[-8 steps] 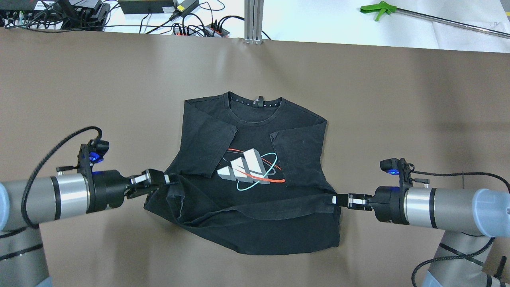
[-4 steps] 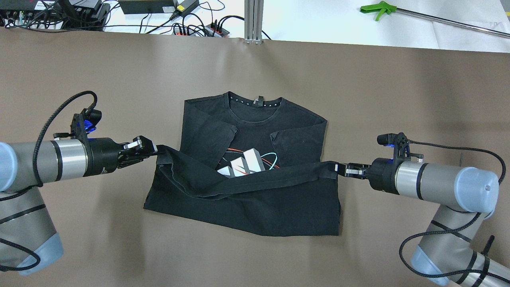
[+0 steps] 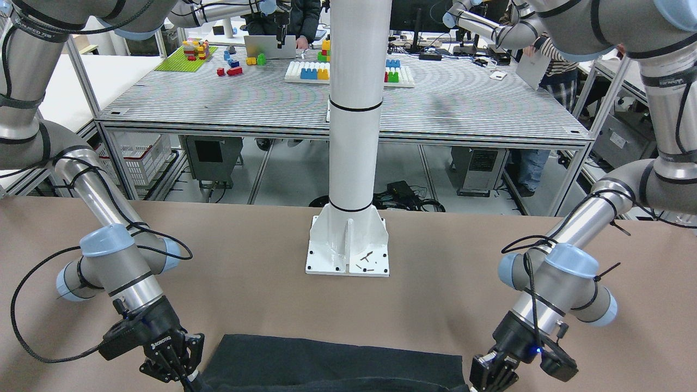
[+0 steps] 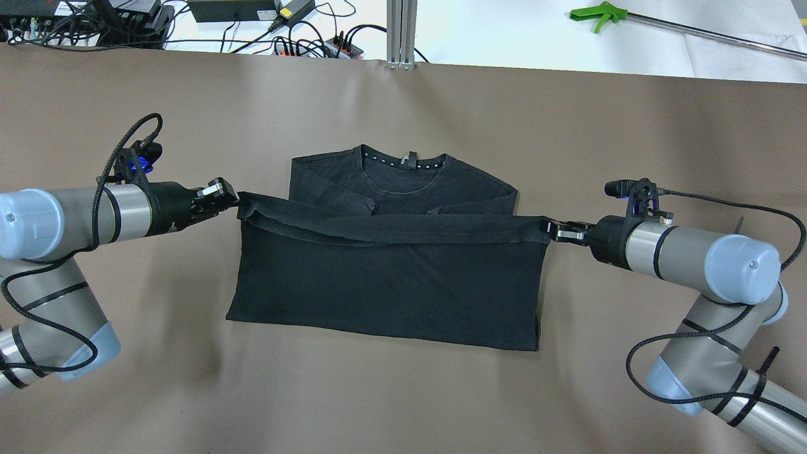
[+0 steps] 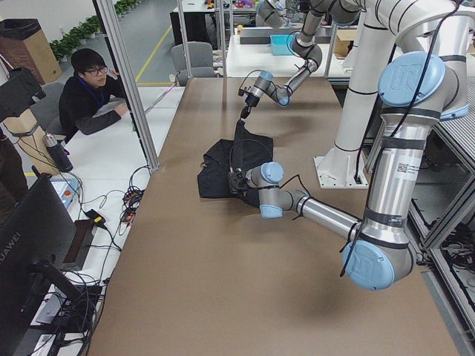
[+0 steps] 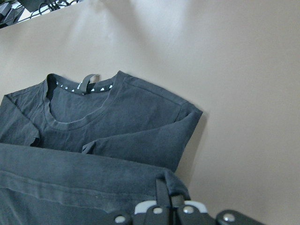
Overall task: Fold clothes
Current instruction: 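Carry the hem with both grippers toward the collar, folding the shirt in half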
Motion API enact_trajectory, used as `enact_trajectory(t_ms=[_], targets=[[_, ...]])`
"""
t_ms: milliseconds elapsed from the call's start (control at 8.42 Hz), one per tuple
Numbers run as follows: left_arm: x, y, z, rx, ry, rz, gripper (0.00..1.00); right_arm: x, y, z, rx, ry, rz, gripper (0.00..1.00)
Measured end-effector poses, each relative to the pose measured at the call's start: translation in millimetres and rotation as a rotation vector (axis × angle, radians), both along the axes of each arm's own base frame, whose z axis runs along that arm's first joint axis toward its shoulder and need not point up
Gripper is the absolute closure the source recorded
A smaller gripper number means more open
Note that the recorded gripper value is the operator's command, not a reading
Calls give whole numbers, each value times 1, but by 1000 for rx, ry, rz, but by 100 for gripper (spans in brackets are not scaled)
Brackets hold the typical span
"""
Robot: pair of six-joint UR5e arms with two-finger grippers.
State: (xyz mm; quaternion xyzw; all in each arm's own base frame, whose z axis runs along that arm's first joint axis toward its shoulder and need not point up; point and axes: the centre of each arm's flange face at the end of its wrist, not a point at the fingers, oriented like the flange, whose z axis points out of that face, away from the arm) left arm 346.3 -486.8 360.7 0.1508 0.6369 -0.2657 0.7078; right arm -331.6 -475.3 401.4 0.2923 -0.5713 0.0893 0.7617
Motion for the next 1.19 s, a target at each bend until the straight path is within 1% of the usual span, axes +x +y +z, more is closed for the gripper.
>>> enact_trajectory(t_ms=[119,356,713,950,1188], targets=[[-2,-5,5,-4,-11,-6,100,6,-10,3,0,9,19,100],[1,-10,3,-10,-24,-9,100,6,-22,-9,8,4,34,100],[10,-19,-27,-19,-18,-14,100,-7,-35,-44,11,-15,35,100],[8,-25,-30,-22,-18,-23,100,-13,-45,-55,-7,15,40,100],[4,-31,-22,-33,-33,-39,100,-7,-55,-52,-34,49,62,100]])
